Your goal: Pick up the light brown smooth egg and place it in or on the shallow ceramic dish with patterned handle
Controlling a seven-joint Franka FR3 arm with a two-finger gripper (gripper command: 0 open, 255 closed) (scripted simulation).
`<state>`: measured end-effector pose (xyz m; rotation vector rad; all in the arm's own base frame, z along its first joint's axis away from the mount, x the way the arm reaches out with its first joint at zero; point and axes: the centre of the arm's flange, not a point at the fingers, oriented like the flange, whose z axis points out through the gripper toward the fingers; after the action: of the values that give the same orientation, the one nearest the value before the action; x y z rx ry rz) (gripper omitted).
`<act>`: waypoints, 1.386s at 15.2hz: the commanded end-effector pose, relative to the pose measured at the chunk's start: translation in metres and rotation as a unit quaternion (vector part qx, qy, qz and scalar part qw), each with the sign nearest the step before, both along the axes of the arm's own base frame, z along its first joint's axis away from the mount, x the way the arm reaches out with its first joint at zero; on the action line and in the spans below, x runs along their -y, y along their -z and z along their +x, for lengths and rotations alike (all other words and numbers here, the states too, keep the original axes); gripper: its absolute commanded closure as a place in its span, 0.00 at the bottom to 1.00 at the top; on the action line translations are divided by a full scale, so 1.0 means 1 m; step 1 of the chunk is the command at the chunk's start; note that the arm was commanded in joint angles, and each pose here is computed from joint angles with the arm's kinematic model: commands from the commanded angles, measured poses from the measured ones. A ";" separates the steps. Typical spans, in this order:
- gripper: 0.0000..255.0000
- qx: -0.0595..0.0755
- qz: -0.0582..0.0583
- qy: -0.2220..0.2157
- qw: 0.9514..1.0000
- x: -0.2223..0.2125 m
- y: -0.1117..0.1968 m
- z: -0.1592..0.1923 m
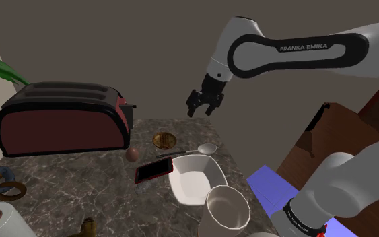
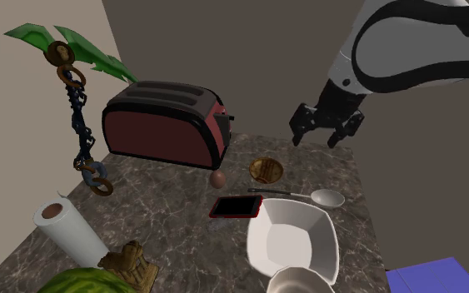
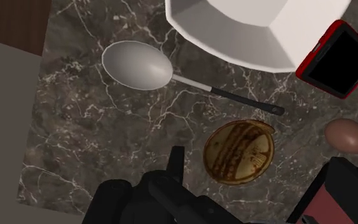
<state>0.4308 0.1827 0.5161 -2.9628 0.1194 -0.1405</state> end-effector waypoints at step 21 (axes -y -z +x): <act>0.00 -0.062 0.024 -0.009 0.998 -0.211 0.149 0.116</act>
<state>0.5409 0.3887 0.3708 -2.9233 0.1097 0.0434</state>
